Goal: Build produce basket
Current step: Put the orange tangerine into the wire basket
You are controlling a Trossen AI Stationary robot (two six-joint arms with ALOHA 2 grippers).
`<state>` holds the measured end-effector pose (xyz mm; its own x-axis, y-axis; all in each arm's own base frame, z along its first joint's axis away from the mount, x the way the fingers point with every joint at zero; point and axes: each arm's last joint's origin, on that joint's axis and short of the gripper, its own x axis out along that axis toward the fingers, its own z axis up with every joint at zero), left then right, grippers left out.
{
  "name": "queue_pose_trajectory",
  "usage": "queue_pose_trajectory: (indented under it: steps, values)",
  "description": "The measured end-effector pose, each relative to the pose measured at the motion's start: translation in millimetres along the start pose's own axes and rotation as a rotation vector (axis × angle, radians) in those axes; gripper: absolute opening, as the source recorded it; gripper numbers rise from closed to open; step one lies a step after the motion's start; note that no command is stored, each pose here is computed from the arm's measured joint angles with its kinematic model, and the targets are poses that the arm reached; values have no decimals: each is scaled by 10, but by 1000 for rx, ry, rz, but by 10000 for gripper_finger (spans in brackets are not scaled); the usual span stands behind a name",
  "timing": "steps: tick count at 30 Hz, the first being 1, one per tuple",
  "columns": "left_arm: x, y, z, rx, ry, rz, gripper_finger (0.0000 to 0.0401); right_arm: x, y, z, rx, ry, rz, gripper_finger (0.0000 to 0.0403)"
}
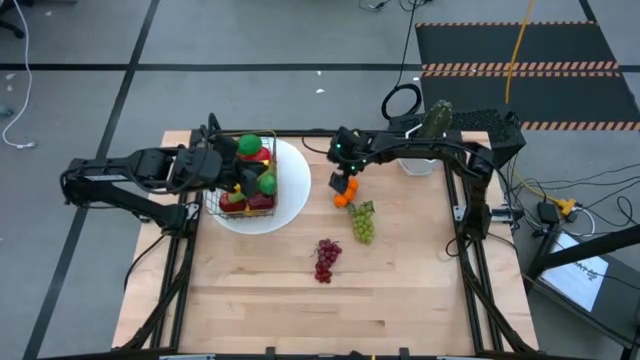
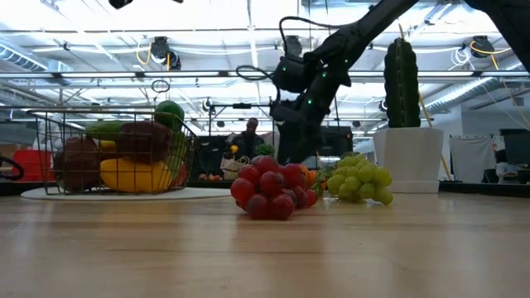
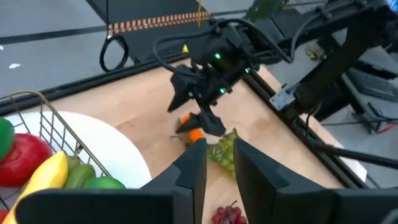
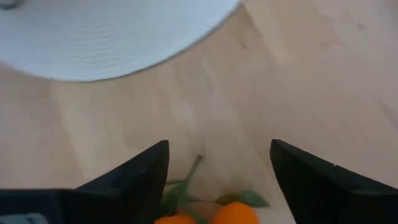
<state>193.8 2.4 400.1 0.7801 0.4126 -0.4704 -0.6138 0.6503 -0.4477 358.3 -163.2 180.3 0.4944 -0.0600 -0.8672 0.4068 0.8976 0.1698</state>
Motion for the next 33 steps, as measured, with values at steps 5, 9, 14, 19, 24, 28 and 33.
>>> queue_pose_trajectory:
  steps: [5,9,14,19,24,28,33]
  values:
    - [61,-28,-30,11,37,-8,70,45,-24,-29,51,24,-54,247]
    - [79,-32,-40,7,44,-5,65,40,-21,-17,50,11,-53,226]
    - [101,-41,-47,9,48,-1,66,44,1,2,42,-9,-49,213]
    - [84,-57,-61,-8,54,-15,67,47,27,-11,46,3,-46,213]
    - [68,-81,-82,-20,63,-31,67,53,65,-20,49,11,-42,212]
    - [61,-93,-95,-19,68,-37,67,85,90,-33,65,22,-39,212]
    - [47,-112,-114,-8,75,-48,67,265,111,-136,106,112,-18,212]
